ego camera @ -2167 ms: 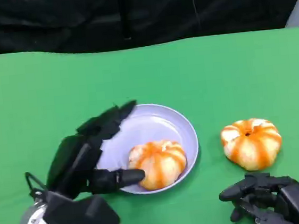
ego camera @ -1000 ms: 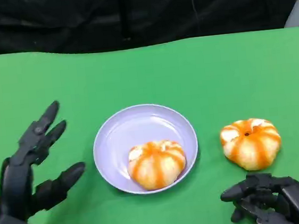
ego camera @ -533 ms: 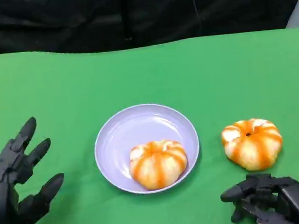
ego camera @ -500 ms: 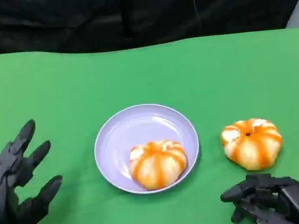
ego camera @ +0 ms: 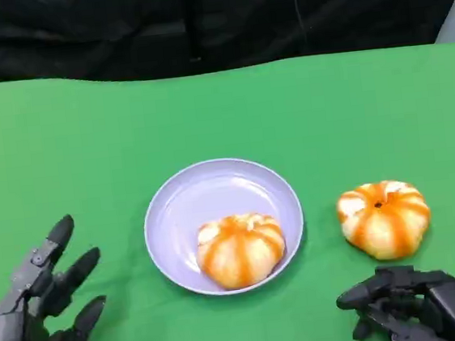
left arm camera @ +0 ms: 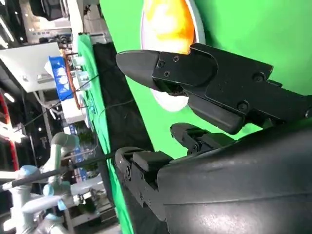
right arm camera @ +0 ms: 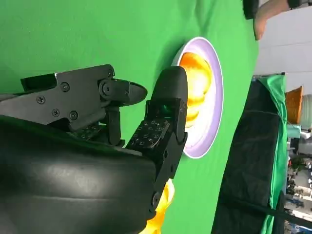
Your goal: Grasp the bread from the table and place it into the plate.
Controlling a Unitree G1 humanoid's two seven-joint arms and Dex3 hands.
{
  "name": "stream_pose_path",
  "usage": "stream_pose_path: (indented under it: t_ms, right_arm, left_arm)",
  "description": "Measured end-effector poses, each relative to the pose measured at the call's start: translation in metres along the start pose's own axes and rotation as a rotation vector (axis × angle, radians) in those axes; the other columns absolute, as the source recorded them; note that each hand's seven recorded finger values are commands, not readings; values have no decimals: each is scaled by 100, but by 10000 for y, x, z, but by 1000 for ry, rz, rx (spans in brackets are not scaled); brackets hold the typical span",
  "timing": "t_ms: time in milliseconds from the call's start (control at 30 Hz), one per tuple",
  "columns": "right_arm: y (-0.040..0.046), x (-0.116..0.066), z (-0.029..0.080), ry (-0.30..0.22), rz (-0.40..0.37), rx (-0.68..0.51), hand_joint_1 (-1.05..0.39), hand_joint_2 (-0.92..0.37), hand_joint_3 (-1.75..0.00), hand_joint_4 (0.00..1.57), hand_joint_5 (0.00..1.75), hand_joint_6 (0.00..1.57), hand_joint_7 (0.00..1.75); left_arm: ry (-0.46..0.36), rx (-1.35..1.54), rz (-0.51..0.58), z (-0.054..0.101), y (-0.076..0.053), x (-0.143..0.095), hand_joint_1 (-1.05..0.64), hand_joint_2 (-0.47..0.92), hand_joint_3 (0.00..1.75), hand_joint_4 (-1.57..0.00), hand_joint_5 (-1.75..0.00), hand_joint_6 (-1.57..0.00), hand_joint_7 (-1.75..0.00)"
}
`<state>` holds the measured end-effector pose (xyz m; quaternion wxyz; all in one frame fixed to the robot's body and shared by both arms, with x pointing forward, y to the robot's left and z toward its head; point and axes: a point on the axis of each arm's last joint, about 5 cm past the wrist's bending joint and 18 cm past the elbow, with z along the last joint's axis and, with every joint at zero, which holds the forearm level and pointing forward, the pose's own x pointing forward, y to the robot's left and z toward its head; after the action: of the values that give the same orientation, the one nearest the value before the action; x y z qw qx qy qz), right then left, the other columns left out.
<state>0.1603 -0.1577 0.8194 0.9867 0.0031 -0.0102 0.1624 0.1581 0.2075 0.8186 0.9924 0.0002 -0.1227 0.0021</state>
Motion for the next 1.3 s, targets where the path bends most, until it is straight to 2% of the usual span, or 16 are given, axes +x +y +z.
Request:
stream_pose_path:
  t_ms: [133,200,267,333,500,767,900,1200,1233,1300]
  right_arm:
    - [-6,-3,-10,6,0,1,-4,-92,-39,78,120,101,49]
    - [-5,-7,-18,11,1,2,-4,-92,-38,78,120,101,48]
    - [-6,-8,-20,12,0,2,-5,-92,-38,78,119,101,48]
    - [-6,-6,-20,12,0,2,-5,-92,-38,78,119,101,48]
    - [-8,-6,-19,11,-4,0,-6,-92,-37,79,119,102,47]
    - [-33,-15,-17,13,-9,-6,-6,-92,-36,79,118,103,46]
    - [-55,-22,-14,12,-7,-6,-4,-92,-39,79,119,104,46]
    - [-82,-31,-11,10,-8,-4,-4,-92,-39,79,119,104,46]
    - [-83,-31,-11,10,-7,-5,-5,-92,-39,79,119,104,46]
    - [-84,-32,-11,10,-7,-4,-5,-92,-38,79,118,104,46]
  left_arm:
    - [14,-9,-11,-13,-15,-35,-56,92,23,-69,-3,-46,-2]
    - [21,-13,-12,-19,-22,-44,-22,92,18,-71,-3,-52,-4]
    - [29,-6,-21,-23,-27,-53,1,92,19,-71,-2,-61,-6]
    - [33,3,-34,-25,-38,-54,8,92,20,-71,-2,-65,-6]
    - [36,-1,-38,-33,-65,-57,15,92,31,-79,-4,-77,-7]
    - [43,15,-43,-39,-108,-55,17,92,36,-83,-4,-81,-5]
    - [44,14,-38,-44,-117,-55,15,92,49,-91,-5,-97,-8]
    - [40,32,-52,-50,-129,-48,15,92,51,-93,-4,-100,-6]
    - [40,33,-53,-50,-130,-45,13,92,50,-100,-8,-107,-10]
    - [40,36,-53,-50,-132,-43,11,92,50,-103,-10,-111,-11]
